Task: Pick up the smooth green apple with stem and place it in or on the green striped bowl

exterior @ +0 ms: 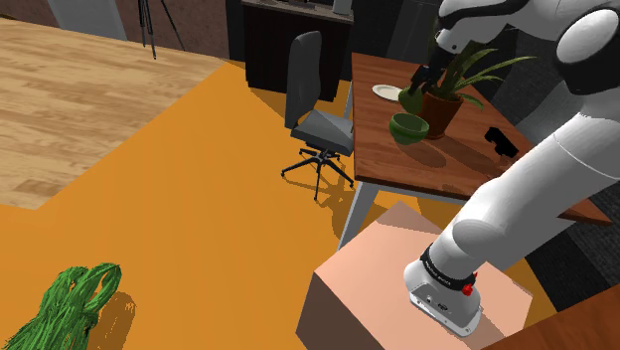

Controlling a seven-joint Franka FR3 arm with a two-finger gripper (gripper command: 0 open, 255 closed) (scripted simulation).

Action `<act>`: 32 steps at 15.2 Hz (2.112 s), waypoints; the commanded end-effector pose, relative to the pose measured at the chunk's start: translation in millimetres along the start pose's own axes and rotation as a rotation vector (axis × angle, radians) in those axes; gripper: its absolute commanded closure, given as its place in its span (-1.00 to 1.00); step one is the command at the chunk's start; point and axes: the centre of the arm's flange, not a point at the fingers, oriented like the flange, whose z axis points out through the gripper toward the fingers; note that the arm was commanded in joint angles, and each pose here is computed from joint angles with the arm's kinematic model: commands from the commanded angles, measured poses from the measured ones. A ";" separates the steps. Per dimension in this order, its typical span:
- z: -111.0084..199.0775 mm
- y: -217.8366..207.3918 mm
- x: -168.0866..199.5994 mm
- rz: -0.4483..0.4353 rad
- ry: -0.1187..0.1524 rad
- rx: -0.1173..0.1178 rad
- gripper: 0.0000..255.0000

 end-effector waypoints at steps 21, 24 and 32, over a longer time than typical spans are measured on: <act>31.7 125.4 -1.8 -0.003 0.000 -0.001 1.00; 47.2 127.3 -4.4 -0.003 0.000 -0.001 1.00; 65.3 129.5 -7.5 -0.003 0.000 -0.001 1.00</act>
